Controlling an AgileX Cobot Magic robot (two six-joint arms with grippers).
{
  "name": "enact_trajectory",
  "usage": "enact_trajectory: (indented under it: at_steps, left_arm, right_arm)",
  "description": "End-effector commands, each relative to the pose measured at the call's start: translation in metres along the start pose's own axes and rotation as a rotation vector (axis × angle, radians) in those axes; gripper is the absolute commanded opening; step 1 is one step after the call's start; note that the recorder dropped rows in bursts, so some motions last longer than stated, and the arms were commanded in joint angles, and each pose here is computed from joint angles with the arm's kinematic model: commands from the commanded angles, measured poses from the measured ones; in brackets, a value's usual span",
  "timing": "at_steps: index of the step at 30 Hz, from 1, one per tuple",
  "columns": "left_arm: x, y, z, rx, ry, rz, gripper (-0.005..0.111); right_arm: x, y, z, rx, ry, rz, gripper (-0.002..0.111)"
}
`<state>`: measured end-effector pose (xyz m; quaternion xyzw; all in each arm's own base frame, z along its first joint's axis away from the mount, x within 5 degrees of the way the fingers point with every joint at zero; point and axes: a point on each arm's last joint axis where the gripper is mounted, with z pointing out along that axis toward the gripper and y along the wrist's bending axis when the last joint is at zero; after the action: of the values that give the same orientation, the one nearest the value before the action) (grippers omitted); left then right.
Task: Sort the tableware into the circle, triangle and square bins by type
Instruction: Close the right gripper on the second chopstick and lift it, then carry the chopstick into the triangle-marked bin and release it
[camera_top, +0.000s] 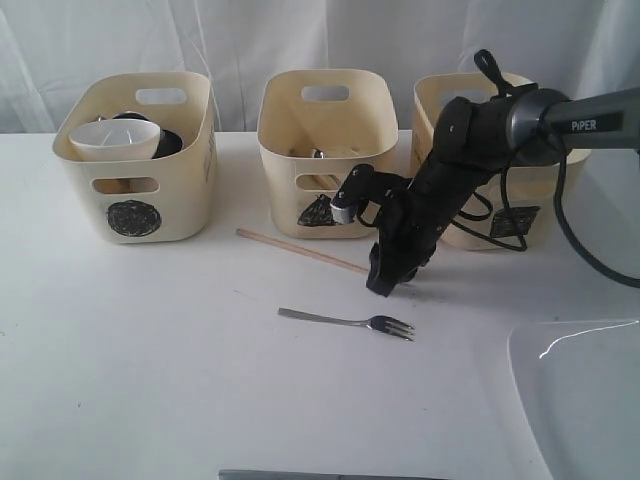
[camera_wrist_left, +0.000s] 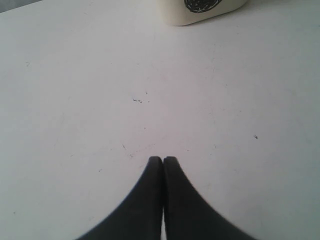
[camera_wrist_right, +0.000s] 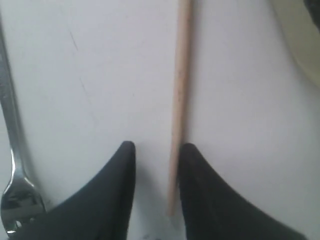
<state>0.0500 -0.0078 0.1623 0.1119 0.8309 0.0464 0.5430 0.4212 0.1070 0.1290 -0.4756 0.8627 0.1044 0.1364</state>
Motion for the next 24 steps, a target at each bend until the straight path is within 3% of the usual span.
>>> enact_trajectory:
  at_steps: [1, 6, 11, 24]
  left_arm:
    - [0.000, 0.000, 0.000, 0.003, -0.002, -0.007, 0.000]
    - [0.000, 0.000, 0.000, 0.003, -0.002, -0.007, 0.000]
    - [0.000, 0.000, 0.000, 0.003, -0.002, -0.007, 0.000]
    - [0.000, 0.000, 0.000, 0.003, -0.002, -0.007, 0.000]
  right_arm:
    - [0.004, 0.004, 0.004, -0.038, 0.025, -0.002, 0.016]
    - [0.005, 0.007, 0.004, -0.070, 0.043, -0.002, 0.000]
    - [0.004, 0.013, -0.004, -0.113, 0.060, -0.010, 0.000]
    - [-0.033, 0.048, -0.081, -0.016, -0.055, -0.021, 0.000]
